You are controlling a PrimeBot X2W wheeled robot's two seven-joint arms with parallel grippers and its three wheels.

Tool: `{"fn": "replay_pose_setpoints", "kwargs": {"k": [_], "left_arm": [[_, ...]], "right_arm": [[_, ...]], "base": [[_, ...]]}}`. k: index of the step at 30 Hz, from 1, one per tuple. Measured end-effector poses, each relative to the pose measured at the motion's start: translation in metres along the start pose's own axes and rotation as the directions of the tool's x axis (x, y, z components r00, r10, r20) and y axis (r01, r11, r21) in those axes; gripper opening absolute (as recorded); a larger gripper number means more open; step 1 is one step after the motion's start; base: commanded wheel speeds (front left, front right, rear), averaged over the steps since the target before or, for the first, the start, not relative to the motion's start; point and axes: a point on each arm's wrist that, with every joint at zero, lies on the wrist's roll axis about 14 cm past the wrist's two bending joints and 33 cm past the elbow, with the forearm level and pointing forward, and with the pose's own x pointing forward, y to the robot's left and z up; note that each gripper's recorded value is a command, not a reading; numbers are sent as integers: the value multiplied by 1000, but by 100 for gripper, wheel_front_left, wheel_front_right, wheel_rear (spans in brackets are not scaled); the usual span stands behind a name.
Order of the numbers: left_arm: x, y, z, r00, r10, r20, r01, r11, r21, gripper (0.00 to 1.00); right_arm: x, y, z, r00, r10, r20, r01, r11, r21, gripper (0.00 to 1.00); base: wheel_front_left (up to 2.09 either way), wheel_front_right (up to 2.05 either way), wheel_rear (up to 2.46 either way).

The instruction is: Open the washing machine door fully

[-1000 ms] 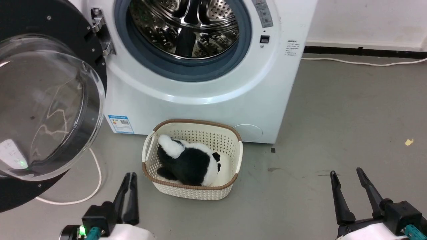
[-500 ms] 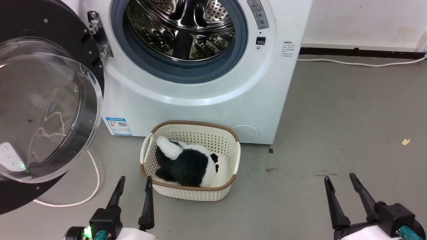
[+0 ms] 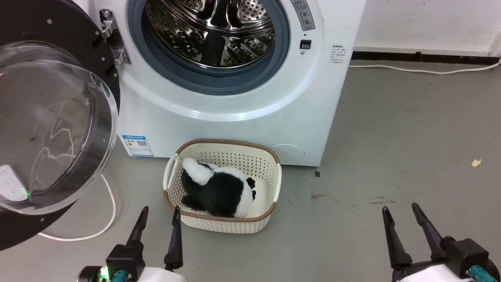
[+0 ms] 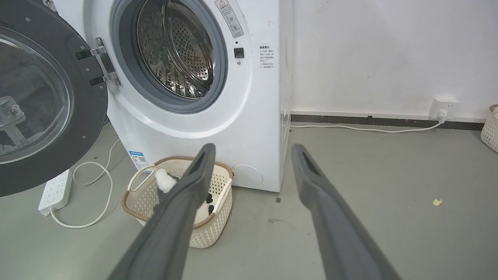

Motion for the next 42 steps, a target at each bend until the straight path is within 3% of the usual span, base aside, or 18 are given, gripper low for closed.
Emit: {"fn": "replay_pose_setpoints", "kwargs": {"k": [2,3,42], "left_arm": [[0,0,0,1000,0,0,0,1000,0,100],[0,0,0,1000,0,0,0,1000,-1,0],[5,-4,5,1000,-13,-20,13,1000,13,0]], "right_arm": [[0,-1,0,1000,-2,-1,2,1000,4,100],[0,-1,-1,1000,-3,-2,3,1000,6,0],[-2,1,4,999,4,-34,-5,999,-34,0]], "base": [[0,0,0],[0,0,0],[0,0,0]]}}
